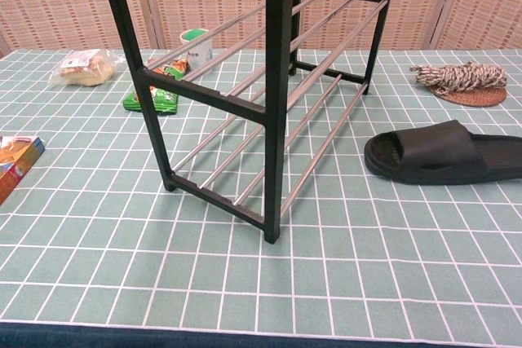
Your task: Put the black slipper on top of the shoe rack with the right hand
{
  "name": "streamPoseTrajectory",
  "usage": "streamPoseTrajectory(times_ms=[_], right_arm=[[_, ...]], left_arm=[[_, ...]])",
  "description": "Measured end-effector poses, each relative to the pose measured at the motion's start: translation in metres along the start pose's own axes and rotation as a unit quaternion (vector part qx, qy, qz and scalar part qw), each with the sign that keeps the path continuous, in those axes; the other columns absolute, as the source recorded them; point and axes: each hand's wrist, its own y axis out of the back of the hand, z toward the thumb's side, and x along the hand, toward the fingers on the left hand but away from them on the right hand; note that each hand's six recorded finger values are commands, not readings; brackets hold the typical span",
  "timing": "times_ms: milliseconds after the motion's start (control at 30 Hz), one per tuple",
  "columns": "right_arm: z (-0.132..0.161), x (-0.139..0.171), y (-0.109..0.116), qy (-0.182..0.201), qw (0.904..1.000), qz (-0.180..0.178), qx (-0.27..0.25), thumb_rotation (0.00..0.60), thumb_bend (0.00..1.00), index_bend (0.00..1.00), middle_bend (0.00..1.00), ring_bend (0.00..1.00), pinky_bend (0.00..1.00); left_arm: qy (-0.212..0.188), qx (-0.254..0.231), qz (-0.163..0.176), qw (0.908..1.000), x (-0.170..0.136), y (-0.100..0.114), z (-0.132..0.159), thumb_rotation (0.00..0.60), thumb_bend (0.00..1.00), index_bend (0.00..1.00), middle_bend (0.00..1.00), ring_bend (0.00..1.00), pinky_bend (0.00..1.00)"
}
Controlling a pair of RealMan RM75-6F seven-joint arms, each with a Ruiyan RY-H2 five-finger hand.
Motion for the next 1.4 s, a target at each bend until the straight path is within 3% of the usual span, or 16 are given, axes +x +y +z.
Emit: streamPoseTrajectory(times_ms=[300,500,767,900,1033,1167,1400], right_arm=[[-0.003,0.004,0.004,-0.010,0.9999,-0.004,-0.006,0.600,0.18,0.00,0.00,0.00,0.00],[-0.003,0.001,-0.002,-0.012,0.9997,0.021,-0.008,0.600,0.17,0.00,0.00,0.00,0.00],[-0.004,-0.024,-0.021,-0.011,0.9918,0.123,-0.034,0.600,0.16,0.00,0.00,0.00,0.00],[-0.008,-0.043,-0.031,-0.018,0.9809,0.186,-0.056,0.600,0.14,0.00,0.00,0.00,0.00],[-0.009,-0.066,-0.039,-0.024,0.9667,0.242,-0.080,0.600,0.13,0.00,0.00,0.00,0.00],[-0.014,-0.093,-0.041,-0.033,0.9570,0.269,-0.104,0.600,0.13,0.00,0.00,0.00,0.00],[-0.021,-0.131,-0.040,-0.044,0.9523,0.279,-0.117,0.600,0.13,0.00,0.00,0.00,0.00]], left_arm=[[0.000,-0.008,-0.009,0.9999,0.003,-0.004,0.001,0.600,0.44,0.08,0.05,0.00,0.33],[0.002,-0.009,-0.010,0.9999,0.004,-0.003,-0.002,0.600,0.44,0.06,0.04,0.00,0.33],[0.008,-0.019,-0.010,0.9997,0.005,-0.001,-0.007,0.600,0.44,0.02,0.02,0.00,0.33],[0.023,-0.022,-0.029,0.9991,0.006,-0.006,-0.014,0.600,0.44,0.00,0.00,0.00,0.33],[0.037,-0.027,-0.026,0.9986,0.008,-0.002,-0.020,0.600,0.44,0.00,0.00,0.00,0.33],[0.035,-0.036,-0.023,0.9985,0.010,-0.001,-0.021,0.600,0.44,0.00,0.00,0.00,0.33],[0.036,-0.040,-0.032,0.9980,0.016,-0.005,-0.023,0.600,0.44,0.00,0.00,0.00,0.33]])
